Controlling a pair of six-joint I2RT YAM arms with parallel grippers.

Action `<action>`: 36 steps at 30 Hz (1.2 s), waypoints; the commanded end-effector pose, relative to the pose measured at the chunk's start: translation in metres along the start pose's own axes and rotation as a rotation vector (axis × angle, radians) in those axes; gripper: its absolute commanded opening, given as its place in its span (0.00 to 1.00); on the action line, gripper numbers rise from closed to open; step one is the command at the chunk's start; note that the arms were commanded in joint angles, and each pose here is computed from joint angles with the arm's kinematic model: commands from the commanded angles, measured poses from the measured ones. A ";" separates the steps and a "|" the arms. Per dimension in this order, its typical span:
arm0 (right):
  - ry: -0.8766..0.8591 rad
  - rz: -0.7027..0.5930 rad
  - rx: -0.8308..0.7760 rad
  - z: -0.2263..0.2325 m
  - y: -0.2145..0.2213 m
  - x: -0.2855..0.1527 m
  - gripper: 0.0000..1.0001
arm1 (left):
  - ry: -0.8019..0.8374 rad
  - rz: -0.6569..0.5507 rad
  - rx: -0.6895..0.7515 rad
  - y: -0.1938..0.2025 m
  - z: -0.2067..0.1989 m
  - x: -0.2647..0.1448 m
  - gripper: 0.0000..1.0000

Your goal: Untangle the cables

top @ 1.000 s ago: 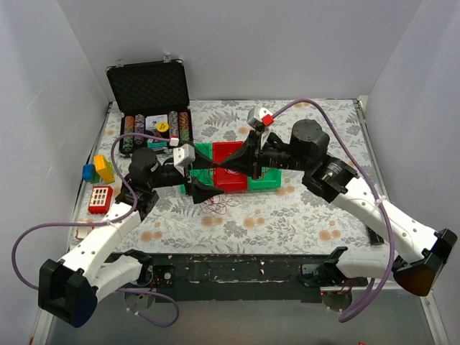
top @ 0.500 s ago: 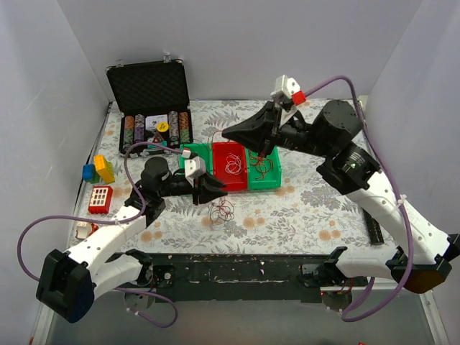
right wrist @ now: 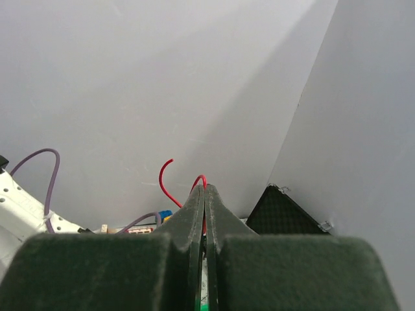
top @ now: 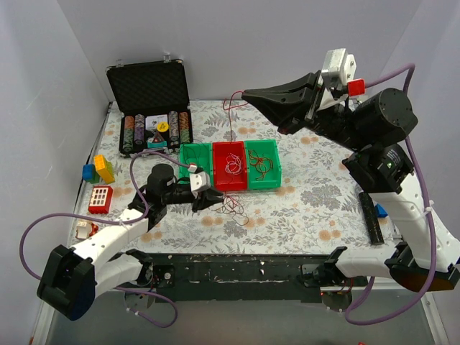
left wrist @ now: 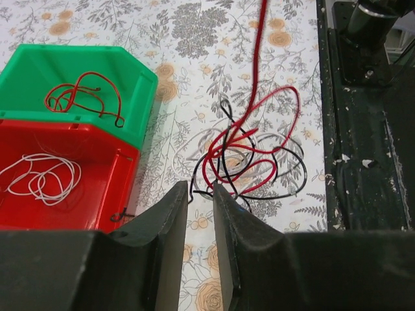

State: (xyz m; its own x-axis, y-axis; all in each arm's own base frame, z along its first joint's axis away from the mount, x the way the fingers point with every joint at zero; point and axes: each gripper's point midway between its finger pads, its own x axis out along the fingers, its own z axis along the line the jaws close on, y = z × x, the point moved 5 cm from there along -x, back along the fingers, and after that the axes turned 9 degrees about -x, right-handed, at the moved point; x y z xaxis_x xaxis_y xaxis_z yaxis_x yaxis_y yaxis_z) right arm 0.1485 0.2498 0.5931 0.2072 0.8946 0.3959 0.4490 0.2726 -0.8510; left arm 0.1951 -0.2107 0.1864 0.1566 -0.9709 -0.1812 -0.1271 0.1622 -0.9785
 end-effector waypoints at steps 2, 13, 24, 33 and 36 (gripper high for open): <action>0.056 -0.061 -0.076 -0.013 -0.025 0.003 0.01 | -0.008 0.055 0.063 0.022 -0.004 -0.004 0.20; 0.169 -0.204 -0.220 -0.034 -0.088 -0.004 0.01 | -0.058 0.166 0.162 0.066 -0.006 -0.017 0.05; 0.104 -0.137 -0.131 -0.025 -0.051 0.009 0.01 | -0.267 -0.091 0.099 -0.031 -0.008 -0.041 0.98; -0.012 -0.138 -0.013 -0.010 -0.027 0.025 0.01 | 0.038 -0.287 -0.058 -0.104 -0.037 -0.023 0.98; -0.042 -0.151 0.016 -0.008 -0.028 0.031 0.01 | 0.089 -0.291 -0.073 -0.105 -0.037 -0.005 0.98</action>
State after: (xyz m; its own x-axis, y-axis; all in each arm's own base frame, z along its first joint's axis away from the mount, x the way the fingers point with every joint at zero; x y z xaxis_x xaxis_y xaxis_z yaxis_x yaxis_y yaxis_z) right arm 0.1647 0.2693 0.6106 0.1913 0.8793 0.4362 0.4659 0.3098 -0.8288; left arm 0.1772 -0.2083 0.2871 0.2198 -0.9724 0.0788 -0.0604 -0.0942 -0.9937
